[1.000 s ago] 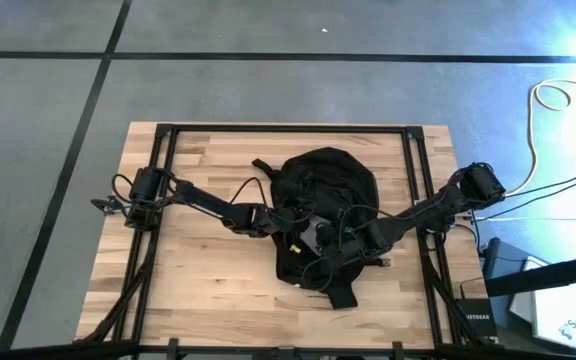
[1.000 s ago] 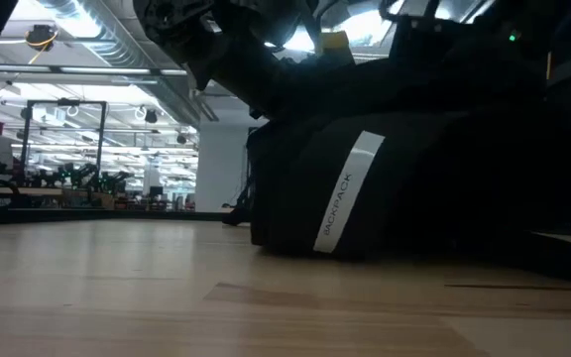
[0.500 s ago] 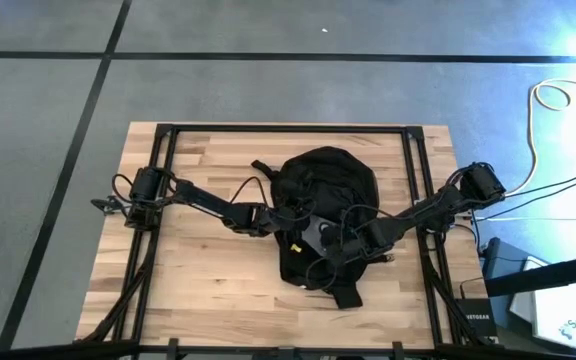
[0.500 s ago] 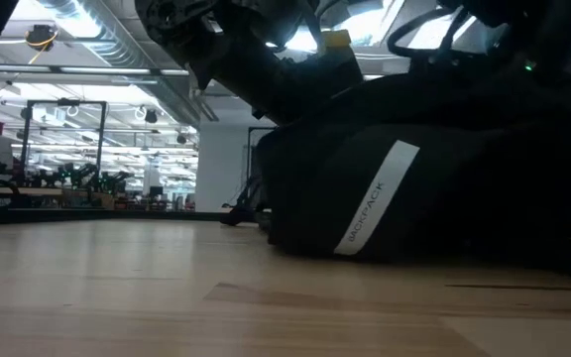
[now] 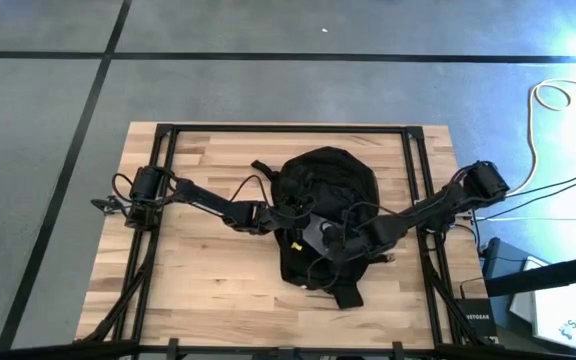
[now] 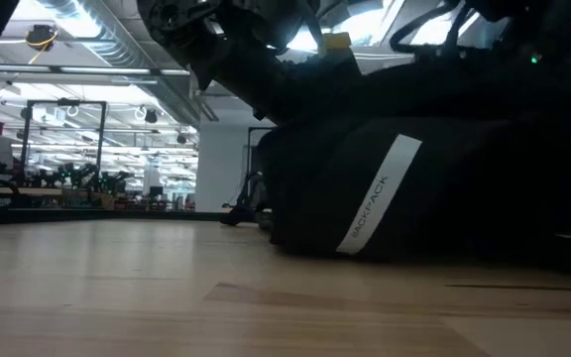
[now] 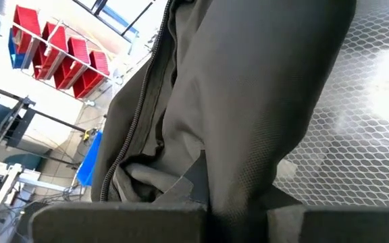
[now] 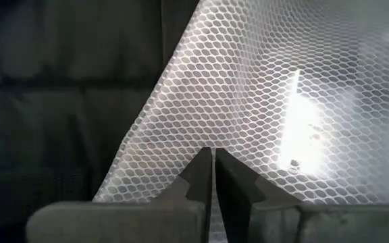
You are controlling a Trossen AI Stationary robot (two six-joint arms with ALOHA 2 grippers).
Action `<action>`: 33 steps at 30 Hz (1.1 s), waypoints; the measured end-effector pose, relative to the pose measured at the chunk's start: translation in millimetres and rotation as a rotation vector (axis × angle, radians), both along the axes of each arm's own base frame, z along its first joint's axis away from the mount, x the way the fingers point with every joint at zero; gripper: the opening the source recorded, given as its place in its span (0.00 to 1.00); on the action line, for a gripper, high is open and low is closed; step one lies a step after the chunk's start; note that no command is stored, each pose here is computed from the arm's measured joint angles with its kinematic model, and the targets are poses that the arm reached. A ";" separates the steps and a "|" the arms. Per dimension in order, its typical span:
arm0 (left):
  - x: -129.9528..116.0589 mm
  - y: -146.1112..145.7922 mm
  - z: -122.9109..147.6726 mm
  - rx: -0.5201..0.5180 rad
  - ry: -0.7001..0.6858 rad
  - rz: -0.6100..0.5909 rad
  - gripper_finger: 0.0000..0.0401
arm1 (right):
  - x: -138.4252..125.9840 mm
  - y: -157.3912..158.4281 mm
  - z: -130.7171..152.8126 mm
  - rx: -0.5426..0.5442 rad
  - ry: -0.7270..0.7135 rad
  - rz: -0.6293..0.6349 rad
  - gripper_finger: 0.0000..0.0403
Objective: Unpack backpack
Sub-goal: Remove the blue zip bag from the black backpack
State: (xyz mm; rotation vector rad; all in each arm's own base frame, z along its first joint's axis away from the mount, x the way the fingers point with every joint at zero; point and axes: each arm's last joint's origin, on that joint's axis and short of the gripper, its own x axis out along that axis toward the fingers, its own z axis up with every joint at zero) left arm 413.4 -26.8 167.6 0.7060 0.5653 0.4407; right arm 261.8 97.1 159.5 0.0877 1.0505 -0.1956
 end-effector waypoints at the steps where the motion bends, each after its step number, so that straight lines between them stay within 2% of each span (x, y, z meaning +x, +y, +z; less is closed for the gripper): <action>1: 0.0 0.6 -0.3 -0.004 0.002 0.000 0.00 | -1.1 -0.3 3.9 0.003 -0.011 0.003 0.00; 10: 0.2 2.4 -0.7 -0.043 -0.012 -0.005 0.00 | -15.8 -8.9 35.3 -0.063 -0.098 -0.021 0.00; 14: 0.2 2.4 -0.7 -0.047 -0.014 -0.005 0.00 | -19.3 -10.3 44.4 -0.046 -0.132 -0.026 0.00; 20: 0.3 2.6 -0.7 -0.049 -0.015 -0.006 0.00 | -8.1 6.5 35.1 0.271 -0.077 0.132 0.06; 23: 0.5 4.1 -0.7 -0.063 -0.022 -0.005 0.00 | -4.4 21.2 31.7 0.321 -0.038 0.199 0.15; 27: 0.8 3.8 -0.5 -0.083 -0.035 -0.007 0.00 | 1.8 38.1 31.9 0.296 -0.022 0.257 0.36; 30: 0.9 2.7 -0.4 -0.093 -0.037 -0.022 0.00 | 6.9 46.5 33.3 0.232 -0.045 0.311 0.54; 33: 0.9 2.7 -0.4 -0.093 -0.037 -0.020 0.00 | 9.0 52.5 31.9 0.106 -0.066 0.342 0.72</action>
